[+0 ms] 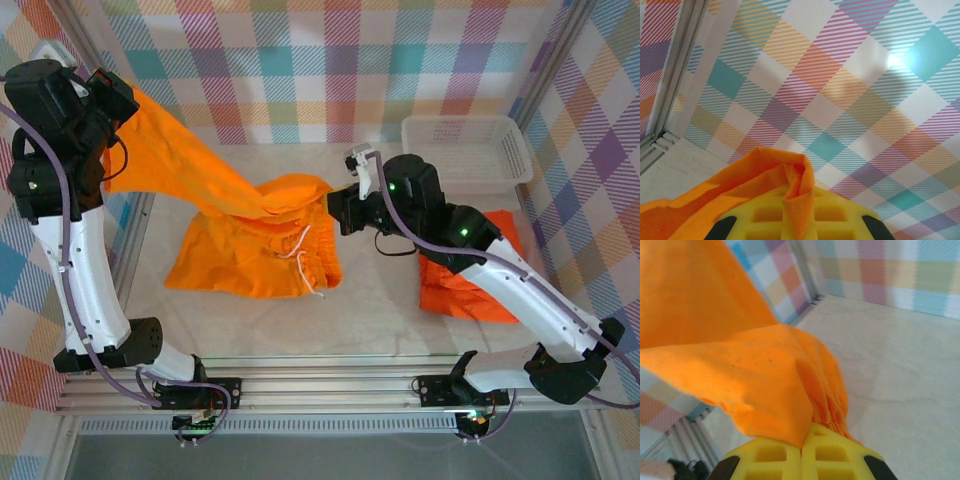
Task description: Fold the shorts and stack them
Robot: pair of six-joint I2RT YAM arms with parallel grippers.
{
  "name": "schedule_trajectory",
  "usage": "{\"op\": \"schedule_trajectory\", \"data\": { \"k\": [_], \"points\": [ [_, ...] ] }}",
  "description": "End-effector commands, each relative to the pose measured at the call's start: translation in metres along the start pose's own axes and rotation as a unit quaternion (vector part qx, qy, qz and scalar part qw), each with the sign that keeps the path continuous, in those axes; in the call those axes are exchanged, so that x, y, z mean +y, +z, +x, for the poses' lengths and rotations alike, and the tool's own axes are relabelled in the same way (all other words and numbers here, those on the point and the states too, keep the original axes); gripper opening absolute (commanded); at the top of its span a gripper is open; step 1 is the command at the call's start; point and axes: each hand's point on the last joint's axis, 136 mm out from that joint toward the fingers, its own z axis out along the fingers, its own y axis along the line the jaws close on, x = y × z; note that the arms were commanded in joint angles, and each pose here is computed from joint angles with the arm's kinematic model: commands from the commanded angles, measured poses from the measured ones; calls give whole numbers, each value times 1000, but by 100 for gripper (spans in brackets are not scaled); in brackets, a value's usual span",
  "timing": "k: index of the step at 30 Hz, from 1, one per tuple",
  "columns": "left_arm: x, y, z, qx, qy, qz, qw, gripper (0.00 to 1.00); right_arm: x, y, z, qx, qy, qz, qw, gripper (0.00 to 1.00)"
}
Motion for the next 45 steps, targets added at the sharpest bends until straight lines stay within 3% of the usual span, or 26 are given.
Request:
{"op": "schedule_trajectory", "data": {
  "k": [1,11,16,23,30,34,37,40,42,45],
  "points": [
    [23,46,24,42,-4,-34,999,0,-50,8,9,15,40,124,991,0],
    [97,196,178,195,-63,-60,977,0,-171,86,73,111,171,188,961,0],
    [121,251,238,232,-71,-64,968,0,-224,134,97,152,194,206,947,0],
    [115,302,256,232,-63,-43,970,0,-296,170,115,173,263,237,919,0],
    [105,337,271,243,-59,-25,968,2,-335,189,110,157,284,246,913,0],
    [94,347,272,244,-66,-3,968,15,-340,199,95,148,276,237,920,7],
    [82,345,266,244,-66,18,968,34,-336,199,74,139,257,226,929,30],
    [69,334,251,238,-50,32,970,63,-325,187,47,117,240,215,939,57],
    [59,321,240,236,-37,37,970,77,-310,178,32,104,235,196,946,66],
    [46,296,226,238,-16,39,970,84,-282,164,19,89,226,159,957,73]
  ]
}}
